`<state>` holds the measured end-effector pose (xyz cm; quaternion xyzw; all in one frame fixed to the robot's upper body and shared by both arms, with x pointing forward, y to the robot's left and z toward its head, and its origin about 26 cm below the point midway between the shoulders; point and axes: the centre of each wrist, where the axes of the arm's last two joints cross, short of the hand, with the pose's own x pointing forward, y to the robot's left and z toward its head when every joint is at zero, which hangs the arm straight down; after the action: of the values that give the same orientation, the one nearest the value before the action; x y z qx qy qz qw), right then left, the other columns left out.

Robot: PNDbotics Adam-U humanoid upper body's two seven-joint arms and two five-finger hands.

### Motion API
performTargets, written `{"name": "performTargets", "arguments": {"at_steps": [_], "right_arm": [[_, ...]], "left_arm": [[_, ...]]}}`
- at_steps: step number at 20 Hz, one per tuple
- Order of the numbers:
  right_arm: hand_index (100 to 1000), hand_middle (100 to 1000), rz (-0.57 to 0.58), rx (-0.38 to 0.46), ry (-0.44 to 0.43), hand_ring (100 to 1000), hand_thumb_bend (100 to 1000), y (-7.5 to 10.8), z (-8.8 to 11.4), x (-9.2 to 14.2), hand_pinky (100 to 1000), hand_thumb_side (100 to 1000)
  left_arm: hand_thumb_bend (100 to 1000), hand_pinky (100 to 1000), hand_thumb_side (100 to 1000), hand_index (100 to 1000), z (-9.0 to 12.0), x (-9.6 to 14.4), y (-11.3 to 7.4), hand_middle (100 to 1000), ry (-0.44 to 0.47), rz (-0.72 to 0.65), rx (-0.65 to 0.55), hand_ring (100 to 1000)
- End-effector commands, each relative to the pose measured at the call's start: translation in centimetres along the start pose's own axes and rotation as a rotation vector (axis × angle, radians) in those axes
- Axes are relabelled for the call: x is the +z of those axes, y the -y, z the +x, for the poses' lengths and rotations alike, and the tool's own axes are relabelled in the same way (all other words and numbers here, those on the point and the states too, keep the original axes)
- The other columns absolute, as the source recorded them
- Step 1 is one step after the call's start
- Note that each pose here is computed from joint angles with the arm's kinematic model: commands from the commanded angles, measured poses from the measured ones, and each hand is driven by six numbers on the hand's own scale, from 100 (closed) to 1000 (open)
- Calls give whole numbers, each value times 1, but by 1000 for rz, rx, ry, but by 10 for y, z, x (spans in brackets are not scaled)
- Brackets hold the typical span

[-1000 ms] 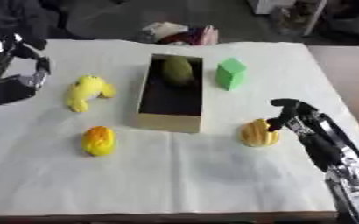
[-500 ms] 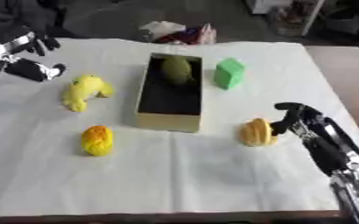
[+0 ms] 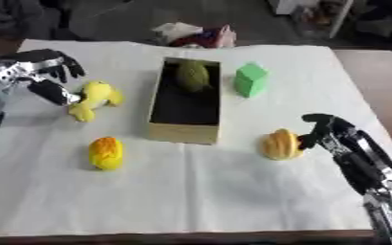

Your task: Pick up objects on the table and place them in the box.

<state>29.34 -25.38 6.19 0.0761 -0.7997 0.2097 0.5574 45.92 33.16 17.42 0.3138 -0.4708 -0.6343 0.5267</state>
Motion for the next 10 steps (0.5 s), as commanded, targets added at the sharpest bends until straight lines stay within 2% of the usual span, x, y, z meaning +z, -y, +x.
{"name": "performTargets", "arguments": {"at_steps": [1,7,10], "right_arm": [[776,391,9,12,20,514,100,3,5,-3,736,610],[776,392,14,8,25,516,100,2,6,-4,736,611],[776,391,14,7,26,516,100,1,6,-4,736,611]], "left_arm": [[346,758,281,820,1,0,-6,705,-28,58,-29,667],[363,757,244,822,5,-10,9,705,-85,137,-80,670],[346,758,282,823,4,-14,19,705,-84,133,-68,669]]}}
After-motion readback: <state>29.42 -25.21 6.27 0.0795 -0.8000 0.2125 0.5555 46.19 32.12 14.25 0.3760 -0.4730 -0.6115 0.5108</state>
